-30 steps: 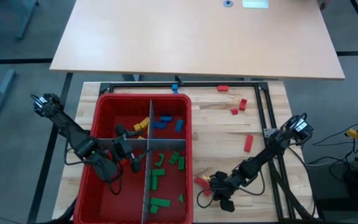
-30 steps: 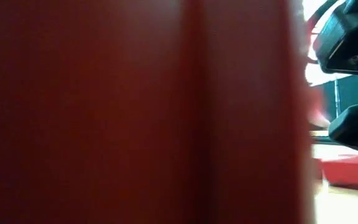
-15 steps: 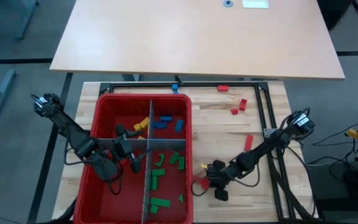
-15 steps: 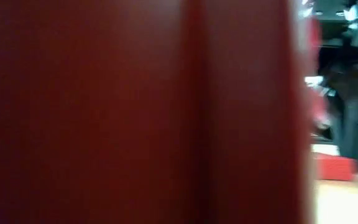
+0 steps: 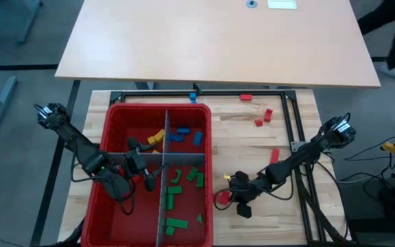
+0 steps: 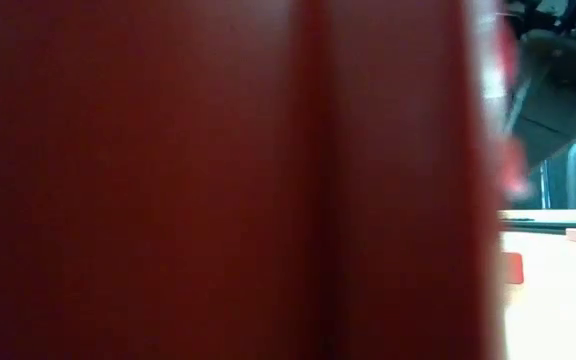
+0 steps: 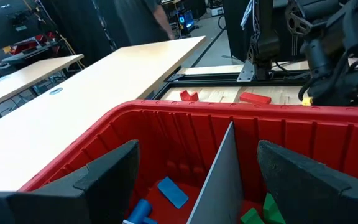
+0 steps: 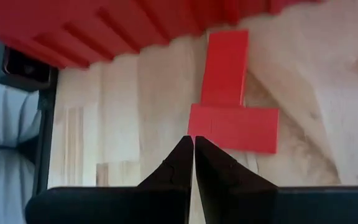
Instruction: Sort blocks
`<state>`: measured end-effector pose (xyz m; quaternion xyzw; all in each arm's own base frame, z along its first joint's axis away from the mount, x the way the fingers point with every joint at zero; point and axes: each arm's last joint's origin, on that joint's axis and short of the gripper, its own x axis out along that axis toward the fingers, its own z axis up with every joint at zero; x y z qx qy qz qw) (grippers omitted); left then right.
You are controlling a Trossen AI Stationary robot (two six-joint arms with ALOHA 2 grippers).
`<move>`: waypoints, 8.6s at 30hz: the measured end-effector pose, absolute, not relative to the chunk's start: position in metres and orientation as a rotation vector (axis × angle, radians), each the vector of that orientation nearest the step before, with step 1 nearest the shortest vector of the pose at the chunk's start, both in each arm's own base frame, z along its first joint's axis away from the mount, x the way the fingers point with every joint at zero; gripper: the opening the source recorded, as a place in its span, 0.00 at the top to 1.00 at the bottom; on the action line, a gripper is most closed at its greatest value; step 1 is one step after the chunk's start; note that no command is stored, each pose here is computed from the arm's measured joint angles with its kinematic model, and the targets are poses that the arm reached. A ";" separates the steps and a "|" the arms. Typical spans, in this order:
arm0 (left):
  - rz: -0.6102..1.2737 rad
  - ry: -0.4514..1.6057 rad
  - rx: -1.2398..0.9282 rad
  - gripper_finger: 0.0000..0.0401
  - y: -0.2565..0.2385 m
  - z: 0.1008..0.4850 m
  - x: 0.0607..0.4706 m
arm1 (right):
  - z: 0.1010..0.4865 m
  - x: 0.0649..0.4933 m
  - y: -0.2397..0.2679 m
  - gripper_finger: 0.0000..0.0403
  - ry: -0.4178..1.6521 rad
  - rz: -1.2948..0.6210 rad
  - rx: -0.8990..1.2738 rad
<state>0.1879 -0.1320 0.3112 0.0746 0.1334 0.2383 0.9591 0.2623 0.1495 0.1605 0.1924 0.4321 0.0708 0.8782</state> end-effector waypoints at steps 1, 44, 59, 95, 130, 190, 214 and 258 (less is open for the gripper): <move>0.483 0.271 0.152 0.22 -0.132 0.311 0.188 | 0.161 0.263 0.149 1.00 0.888 0.142 0.397; 0.474 0.278 0.160 0.22 -0.132 0.311 0.188 | 0.129 0.281 0.125 1.00 0.996 0.024 0.381; 0.475 0.276 0.156 0.22 -0.132 0.311 0.188 | 0.140 0.251 0.105 1.00 1.160 -0.236 0.314; 0.469 0.274 0.148 0.22 -0.133 0.311 0.188 | 0.174 0.226 0.100 0.48 1.214 0.147 -0.083; 0.476 0.258 0.117 0.22 -0.132 0.313 0.190 | 0.132 0.242 0.105 0.47 1.260 0.455 -0.637; 0.475 0.256 0.111 0.22 -0.132 0.313 0.190 | 0.146 0.249 0.106 0.55 1.237 0.196 -0.273; 0.489 0.256 0.109 0.22 -0.129 0.313 0.192 | 0.166 0.254 0.080 0.51 1.174 0.133 -0.161; 0.492 0.254 0.099 0.22 -0.129 0.313 0.192 | 0.133 0.268 0.079 0.72 1.277 0.142 -0.032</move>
